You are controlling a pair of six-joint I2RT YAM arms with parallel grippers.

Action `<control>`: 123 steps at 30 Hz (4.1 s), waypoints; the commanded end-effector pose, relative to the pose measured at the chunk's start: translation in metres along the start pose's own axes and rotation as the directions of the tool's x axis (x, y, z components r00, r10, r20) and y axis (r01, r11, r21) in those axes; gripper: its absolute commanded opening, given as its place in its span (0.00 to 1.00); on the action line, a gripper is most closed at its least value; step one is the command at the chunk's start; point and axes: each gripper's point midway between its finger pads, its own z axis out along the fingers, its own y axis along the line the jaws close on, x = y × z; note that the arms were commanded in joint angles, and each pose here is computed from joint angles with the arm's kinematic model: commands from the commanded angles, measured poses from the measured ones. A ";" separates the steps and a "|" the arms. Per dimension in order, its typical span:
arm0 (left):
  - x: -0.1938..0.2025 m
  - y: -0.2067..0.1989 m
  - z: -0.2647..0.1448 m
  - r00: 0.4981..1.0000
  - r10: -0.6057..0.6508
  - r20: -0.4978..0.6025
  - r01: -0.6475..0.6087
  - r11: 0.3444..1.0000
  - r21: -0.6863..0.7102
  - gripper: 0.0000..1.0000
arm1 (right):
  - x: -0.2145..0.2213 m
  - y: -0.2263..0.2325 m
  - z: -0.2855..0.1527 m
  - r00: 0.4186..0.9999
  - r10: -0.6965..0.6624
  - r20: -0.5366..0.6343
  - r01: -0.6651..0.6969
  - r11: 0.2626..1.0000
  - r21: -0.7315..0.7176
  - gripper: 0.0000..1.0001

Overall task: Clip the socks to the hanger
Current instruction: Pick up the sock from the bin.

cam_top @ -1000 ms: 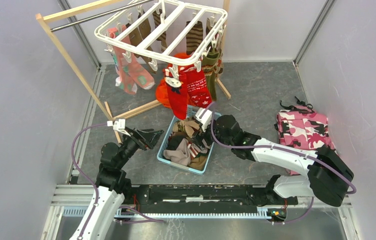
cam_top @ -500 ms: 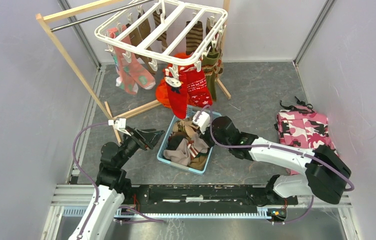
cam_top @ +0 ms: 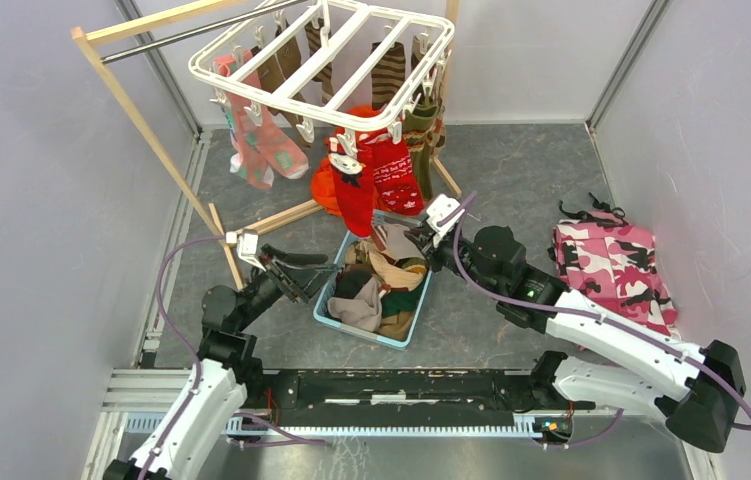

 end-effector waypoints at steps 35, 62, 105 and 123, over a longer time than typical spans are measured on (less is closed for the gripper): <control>0.021 -0.039 0.061 0.981 -0.193 -0.011 0.192 0.963 0.187 0.63 | -0.053 0.033 -0.010 0.968 0.173 0.184 -0.137 0.972 -0.191 0.02; 0.045 0.006 0.043 0.998 -0.053 -0.040 0.052 0.998 -0.017 0.78 | -0.052 0.028 -0.013 0.969 0.169 0.181 -0.139 0.976 -0.166 0.01; 0.039 -0.015 0.032 0.947 0.145 -0.288 -0.158 0.987 -0.023 0.02 | -0.012 0.002 -0.026 0.990 0.095 0.100 -0.095 0.995 -0.006 0.30; -0.002 -0.080 0.017 0.507 0.688 -0.519 -0.583 0.718 0.382 0.02 | -0.061 0.076 -0.028 0.810 -0.342 0.476 0.528 0.780 -0.338 0.84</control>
